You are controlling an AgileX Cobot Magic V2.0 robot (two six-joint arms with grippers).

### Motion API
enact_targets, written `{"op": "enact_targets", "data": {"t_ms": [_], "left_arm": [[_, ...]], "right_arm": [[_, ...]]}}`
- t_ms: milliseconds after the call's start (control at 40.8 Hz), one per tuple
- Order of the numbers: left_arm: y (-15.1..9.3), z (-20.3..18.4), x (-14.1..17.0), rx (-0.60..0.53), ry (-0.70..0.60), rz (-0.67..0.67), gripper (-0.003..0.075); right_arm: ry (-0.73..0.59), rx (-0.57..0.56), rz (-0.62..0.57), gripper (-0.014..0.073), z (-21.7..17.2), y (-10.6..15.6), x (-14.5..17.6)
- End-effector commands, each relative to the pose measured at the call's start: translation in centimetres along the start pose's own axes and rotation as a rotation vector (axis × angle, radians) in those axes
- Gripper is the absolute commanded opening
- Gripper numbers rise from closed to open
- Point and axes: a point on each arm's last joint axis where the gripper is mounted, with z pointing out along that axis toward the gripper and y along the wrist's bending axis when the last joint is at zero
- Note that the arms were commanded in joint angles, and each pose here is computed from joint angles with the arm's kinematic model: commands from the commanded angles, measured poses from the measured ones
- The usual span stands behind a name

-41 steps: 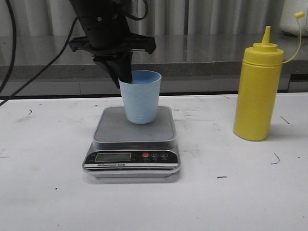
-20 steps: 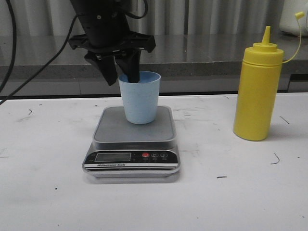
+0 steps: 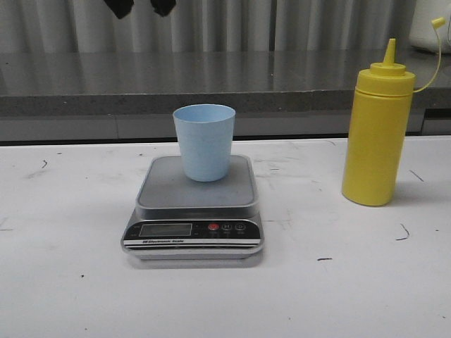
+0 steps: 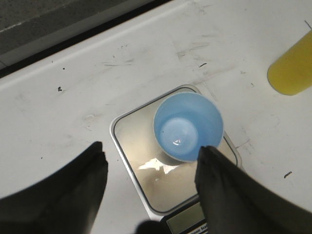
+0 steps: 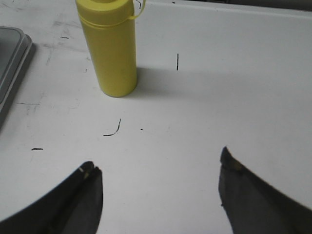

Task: Pour seasoning into cup on scale with both arms
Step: 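Open the left gripper and lift it away from the cup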

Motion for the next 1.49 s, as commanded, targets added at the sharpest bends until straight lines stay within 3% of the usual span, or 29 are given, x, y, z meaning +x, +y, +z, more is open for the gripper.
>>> {"op": "enact_targets", "data": {"t_ms": [0,515,809,1299,1470], "left_arm": [[-0.3,-4.7,0.1,0.004,-0.168,0.018,0.0400],[0.0,-11.9,12.1,-0.001,-0.296,0.059,0.0400],[-0.1,-14.1,18.0,0.028,-0.347,0.033,0.0400],[-0.1,-14.6,19.0,0.032,-0.368,0.030,0.0400],[-0.1,-14.6,19.0,0.032,-0.368,0.030,0.0400]], "right_arm": [[-0.093,0.009,-0.006,0.0523,-0.5,-0.1,-1.5],[-0.093,0.009,-0.006,0.0523,-0.5,-0.1,-1.5],[-0.093,0.009,-0.006,0.0523,-0.5,-0.1,-1.5],[-0.094,0.009,-0.006,0.0522,-0.6,-0.1,-1.5],[-0.166,0.008,-0.002,0.0522,-0.6,-0.1,-2.2]]}}
